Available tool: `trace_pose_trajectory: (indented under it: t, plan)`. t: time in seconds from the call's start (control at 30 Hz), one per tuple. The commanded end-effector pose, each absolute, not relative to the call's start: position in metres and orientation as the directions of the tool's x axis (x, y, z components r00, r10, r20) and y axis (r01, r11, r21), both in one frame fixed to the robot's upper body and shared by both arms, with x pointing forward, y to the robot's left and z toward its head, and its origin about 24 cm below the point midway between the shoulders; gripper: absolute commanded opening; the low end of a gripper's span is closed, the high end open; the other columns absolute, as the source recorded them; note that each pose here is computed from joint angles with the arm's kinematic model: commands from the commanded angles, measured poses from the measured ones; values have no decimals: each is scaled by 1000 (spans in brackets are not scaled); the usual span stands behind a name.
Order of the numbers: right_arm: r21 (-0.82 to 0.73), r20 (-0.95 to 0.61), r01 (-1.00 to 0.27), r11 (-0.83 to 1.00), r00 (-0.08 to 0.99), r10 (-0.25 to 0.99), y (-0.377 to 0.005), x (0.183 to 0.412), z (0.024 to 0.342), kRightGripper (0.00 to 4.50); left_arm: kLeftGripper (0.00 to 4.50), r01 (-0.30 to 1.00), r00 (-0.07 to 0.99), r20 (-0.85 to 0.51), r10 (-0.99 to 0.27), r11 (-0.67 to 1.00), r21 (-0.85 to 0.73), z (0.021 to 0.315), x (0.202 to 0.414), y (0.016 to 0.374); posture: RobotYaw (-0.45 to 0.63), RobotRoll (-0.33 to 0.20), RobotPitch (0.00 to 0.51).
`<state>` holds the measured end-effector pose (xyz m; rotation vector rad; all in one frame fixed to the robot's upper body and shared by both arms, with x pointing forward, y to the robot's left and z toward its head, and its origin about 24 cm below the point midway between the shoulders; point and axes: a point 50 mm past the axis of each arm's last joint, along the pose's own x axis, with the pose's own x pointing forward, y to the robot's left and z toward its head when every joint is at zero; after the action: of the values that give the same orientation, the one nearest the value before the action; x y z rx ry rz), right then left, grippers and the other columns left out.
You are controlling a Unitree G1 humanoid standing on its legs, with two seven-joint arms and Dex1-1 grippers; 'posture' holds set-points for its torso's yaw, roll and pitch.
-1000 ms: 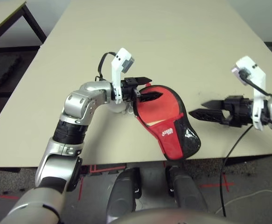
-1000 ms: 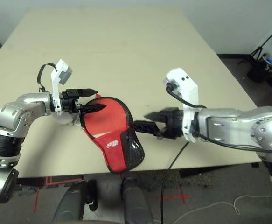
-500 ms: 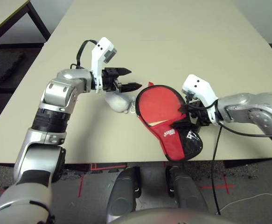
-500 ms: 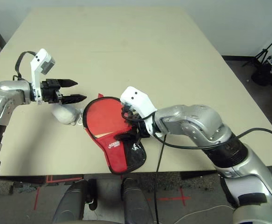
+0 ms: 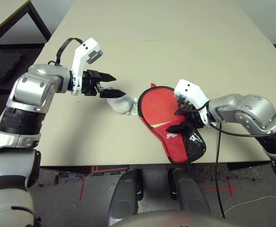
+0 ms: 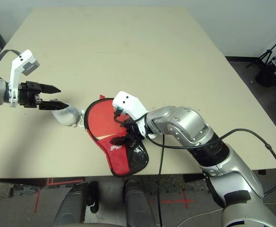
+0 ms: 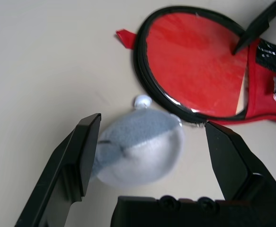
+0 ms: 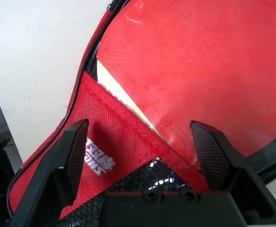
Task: Store the ping-pong paddle in its case and zip it.
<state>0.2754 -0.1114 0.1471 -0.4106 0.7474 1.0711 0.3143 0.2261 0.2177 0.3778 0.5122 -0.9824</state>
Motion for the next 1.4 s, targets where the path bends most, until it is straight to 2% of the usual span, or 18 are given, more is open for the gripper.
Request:
trace_pose_trajectory:
  t: [0.03, 0.33, 0.57, 0.8, 0.93, 1.07, 1.17, 1.23, 1.4]
  plan:
    - [78, -761, -896, 438, 230, 606, -111, 273, 131, 4445, 4500, 867, 438, -616, -655, 489, 96, 219, 315, 228, 8, 0, 160]
    - [62, -752, -903, 425, 238, 615, -104, 278, 132, 4445, 4500, 894, 333, -748, -575, 445, 56, 182, 311, 230, 2, 0, 155]
    - [62, -738, -905, 420, 242, 629, -98, 280, 134, 4445, 4500, 907, 346, -794, -500, 396, 146, 161, 321, 231, -4, 0, 154]
    - [55, -734, -906, 419, 248, 632, -96, 283, 135, 4445, 4500, 925, 326, -787, -523, 348, 152, 149, 323, 219, -10, 0, 154]
    - [48, -734, -905, 422, 254, 630, -96, 285, 135, 4500, 3623, 926, 338, -766, -546, 337, 169, 150, 326, 213, -8, 0, 154]
    - [44, -741, -907, 419, 252, 623, -97, 285, 134, 4500, 2300, 919, 362, -750, -553, 346, 189, 154, 332, 210, -9, 0, 154]
    - [39, -747, -908, 418, 251, 616, -97, 285, 133, 4478, 1513, 911, 382, -744, -549, 360, 202, 158, 337, 211, -9, 0, 155]
    - [18, -760, -909, 416, 259, 597, -100, 285, 130, 4500, 1254, 898, 412, -737, -536, 377, 228, 162, 344, 212, -11, 0, 157]
    - [-46, -787, -914, 402, 281, 550, -107, 287, 124, 4500, 1228, 848, 515, -688, -512, 425, 318, 168, 368, 209, -14, 0, 164]
